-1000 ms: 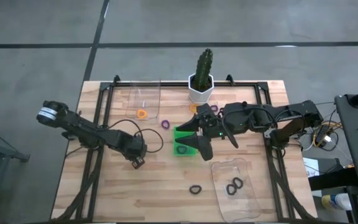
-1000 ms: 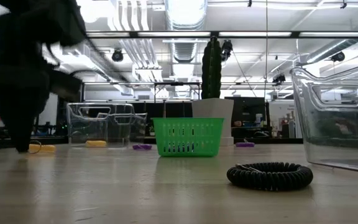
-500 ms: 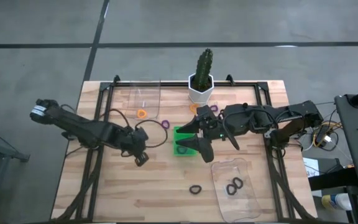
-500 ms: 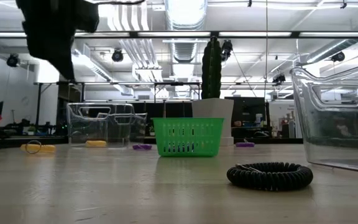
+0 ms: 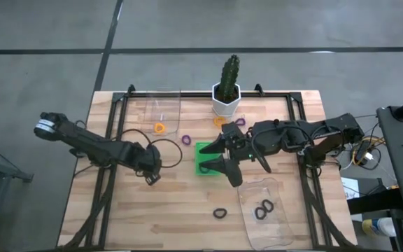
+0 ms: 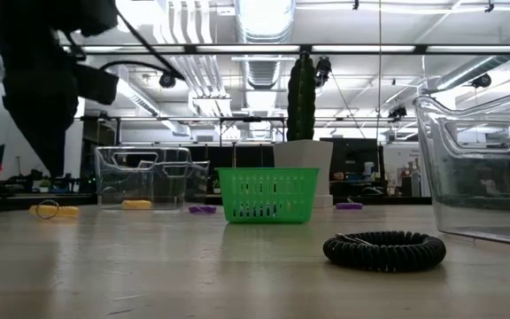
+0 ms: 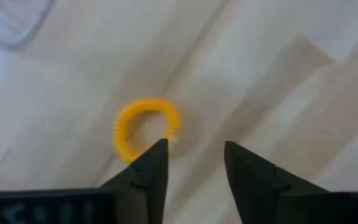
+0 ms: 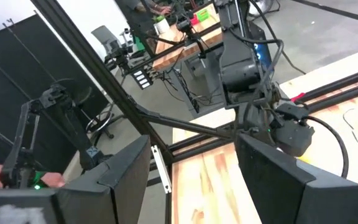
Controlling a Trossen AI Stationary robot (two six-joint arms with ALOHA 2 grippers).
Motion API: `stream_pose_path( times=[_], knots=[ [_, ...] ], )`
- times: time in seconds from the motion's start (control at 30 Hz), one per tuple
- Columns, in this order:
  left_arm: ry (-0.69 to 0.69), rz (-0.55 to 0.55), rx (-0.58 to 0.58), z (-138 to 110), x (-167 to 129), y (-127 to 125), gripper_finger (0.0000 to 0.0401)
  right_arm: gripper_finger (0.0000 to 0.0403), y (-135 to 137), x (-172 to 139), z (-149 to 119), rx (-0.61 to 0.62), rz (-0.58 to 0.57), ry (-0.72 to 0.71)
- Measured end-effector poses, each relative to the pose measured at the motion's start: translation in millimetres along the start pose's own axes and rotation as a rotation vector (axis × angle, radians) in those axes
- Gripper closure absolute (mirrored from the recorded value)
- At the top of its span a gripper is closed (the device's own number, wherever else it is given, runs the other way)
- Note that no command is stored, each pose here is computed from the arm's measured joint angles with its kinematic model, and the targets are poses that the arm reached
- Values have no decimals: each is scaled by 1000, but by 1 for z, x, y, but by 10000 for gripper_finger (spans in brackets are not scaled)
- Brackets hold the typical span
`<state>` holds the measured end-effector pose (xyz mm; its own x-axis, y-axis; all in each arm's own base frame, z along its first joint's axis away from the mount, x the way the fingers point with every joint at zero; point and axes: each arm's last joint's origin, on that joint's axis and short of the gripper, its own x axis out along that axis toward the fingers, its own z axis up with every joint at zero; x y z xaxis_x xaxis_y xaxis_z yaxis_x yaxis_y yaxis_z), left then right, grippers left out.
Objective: Sort spring keychains
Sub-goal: Put the left yellow spring keychain into the top transparent bin
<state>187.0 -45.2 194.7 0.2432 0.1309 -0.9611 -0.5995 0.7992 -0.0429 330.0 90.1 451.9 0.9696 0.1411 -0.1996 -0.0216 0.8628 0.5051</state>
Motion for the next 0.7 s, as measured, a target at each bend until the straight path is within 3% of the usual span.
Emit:
stream_pose_path(
  times=[0.2,0.43,0.57,0.7],
  knots=[
    [17,-65,2,-3,20,5,229,170,0,0,0,5,0,-1],
    [23,-17,2,-5,32,17,229,170,0,0,0,8,-1,-2],
    [61,-51,-8,-11,45,24,229,170,0,0,0,8,-1,-2],
    [83,-65,-13,-14,49,27,253,170,0,0,0,8,-2,-3]
  ],
)
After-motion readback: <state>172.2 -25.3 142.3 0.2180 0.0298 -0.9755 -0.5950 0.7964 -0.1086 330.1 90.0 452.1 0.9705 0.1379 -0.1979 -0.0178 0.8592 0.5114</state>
